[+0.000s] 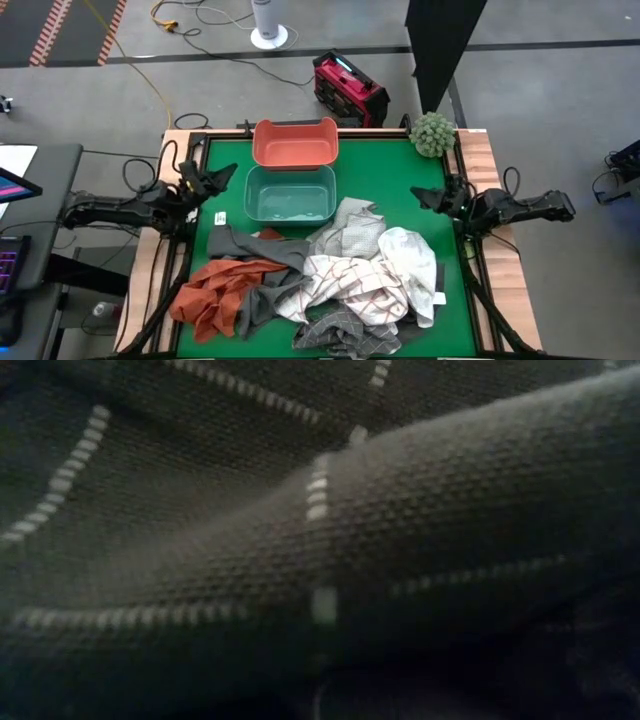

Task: Sort towels by color in basket
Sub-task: Put the orange towel into the green bin

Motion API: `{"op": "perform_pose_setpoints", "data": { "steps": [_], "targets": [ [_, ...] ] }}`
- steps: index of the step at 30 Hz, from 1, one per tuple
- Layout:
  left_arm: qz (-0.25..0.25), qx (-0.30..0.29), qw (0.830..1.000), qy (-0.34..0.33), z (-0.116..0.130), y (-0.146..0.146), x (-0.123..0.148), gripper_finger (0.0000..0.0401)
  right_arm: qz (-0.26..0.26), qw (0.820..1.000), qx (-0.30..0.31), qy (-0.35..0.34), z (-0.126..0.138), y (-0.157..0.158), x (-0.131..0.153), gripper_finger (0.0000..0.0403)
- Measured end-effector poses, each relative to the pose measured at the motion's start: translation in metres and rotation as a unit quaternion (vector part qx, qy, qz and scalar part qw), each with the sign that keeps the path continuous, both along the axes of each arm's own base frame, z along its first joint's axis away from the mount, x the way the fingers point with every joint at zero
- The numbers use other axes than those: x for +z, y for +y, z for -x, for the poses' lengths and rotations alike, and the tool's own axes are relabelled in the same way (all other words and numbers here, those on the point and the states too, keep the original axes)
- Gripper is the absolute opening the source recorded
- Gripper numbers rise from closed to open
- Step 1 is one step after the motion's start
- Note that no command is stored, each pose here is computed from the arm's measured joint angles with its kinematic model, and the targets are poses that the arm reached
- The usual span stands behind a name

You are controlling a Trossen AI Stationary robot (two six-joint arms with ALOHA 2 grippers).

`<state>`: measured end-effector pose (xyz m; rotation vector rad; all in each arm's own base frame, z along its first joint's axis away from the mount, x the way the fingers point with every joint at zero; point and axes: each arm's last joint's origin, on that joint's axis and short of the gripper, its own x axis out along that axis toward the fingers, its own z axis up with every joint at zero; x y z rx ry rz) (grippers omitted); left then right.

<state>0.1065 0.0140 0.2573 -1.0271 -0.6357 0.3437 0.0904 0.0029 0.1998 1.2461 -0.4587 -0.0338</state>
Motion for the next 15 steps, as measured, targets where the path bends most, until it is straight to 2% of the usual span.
{"op": "perform_pose_setpoints", "data": {
  "steps": [2, 4, 9, 13, 15],
  "targets": [
    [-0.013, -0.015, 1.0, 0.017, -0.008, -0.001, 0.005, 0.0, -0.033, 0.999, 0.029, -0.028, 0.001, 0.001, 0.003, 0.0067],
    [-0.037, -0.033, 0.998, 0.039, -0.017, -0.003, 0.012, 0.0, -0.021, 0.997, 0.047, -0.057, 0.004, 0.002, 0.01, 0.0067],
    [-0.12, -0.087, 0.983, 0.108, -0.038, -0.009, 0.035, 0.0, 0.084, 0.994, 0.03, -0.055, 0.01, 0.005, 0.043, 0.0067],
    [-0.165, -0.146, 0.956, 0.191, -0.048, -0.013, 0.057, 0.0, 0.161, 0.987, -0.013, -0.009, 0.004, 0.006, 0.07, 0.0067],
    [-0.179, -0.183, 0.936, 0.241, -0.051, -0.015, 0.067, 0.0, 0.195, 0.98, -0.025, 0.019, -0.003, 0.007, 0.082, 0.0067]
  ]
}}
